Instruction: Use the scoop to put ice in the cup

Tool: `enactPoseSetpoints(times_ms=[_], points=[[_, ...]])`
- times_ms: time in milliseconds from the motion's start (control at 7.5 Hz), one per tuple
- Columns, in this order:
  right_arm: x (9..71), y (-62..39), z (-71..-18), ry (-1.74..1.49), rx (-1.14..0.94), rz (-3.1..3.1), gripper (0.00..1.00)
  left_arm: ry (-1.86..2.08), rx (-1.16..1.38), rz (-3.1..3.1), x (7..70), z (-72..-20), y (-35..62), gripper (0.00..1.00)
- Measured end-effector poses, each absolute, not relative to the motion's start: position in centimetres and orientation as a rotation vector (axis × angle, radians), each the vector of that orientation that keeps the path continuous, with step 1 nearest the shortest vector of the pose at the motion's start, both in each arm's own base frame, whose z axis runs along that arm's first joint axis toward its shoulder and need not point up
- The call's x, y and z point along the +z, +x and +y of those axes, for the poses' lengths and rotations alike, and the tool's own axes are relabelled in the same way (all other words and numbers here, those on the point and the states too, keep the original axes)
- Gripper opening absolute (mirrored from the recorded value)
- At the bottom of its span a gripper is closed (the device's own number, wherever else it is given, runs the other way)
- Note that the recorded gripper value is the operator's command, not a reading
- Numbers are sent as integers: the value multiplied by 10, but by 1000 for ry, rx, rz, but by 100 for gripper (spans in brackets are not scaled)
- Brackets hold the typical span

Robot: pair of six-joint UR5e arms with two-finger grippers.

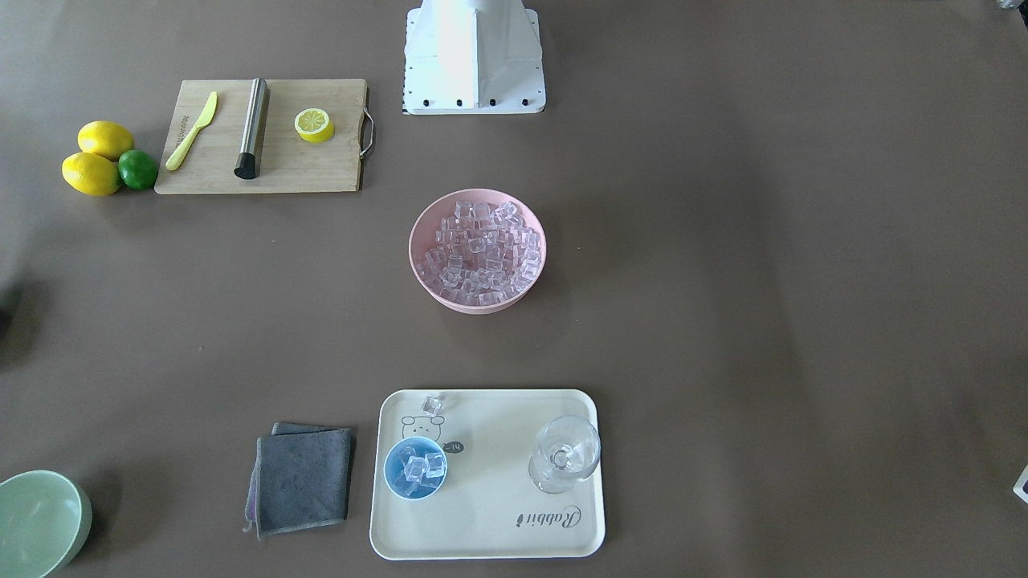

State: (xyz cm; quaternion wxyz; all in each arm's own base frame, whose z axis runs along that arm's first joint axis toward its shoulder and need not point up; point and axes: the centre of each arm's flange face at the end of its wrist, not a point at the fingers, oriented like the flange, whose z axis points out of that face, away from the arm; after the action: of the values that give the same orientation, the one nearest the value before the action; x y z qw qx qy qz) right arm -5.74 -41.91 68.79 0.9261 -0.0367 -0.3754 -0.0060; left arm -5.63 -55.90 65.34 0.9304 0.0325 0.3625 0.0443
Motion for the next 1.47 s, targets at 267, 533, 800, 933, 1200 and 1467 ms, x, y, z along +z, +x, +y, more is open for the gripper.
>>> enactPoseSetpoints(times_ms=[267,533,800,933,1200,1467], points=[[680,-25,-422,-38,32,-816,100,66,91,743,653,-559,-56,99],[683,12,-415,9,55,-829,100,65,90,743,654,-558,-56,99],[684,44,-405,14,60,-822,100,64,91,744,654,-558,-56,99],[676,55,-403,2,57,-808,100,65,91,744,654,-559,-55,99],[654,69,-399,-39,78,-784,100,64,91,744,655,-558,-55,99],[648,74,-397,-54,83,-770,100,64,91,744,655,-558,-55,99]])
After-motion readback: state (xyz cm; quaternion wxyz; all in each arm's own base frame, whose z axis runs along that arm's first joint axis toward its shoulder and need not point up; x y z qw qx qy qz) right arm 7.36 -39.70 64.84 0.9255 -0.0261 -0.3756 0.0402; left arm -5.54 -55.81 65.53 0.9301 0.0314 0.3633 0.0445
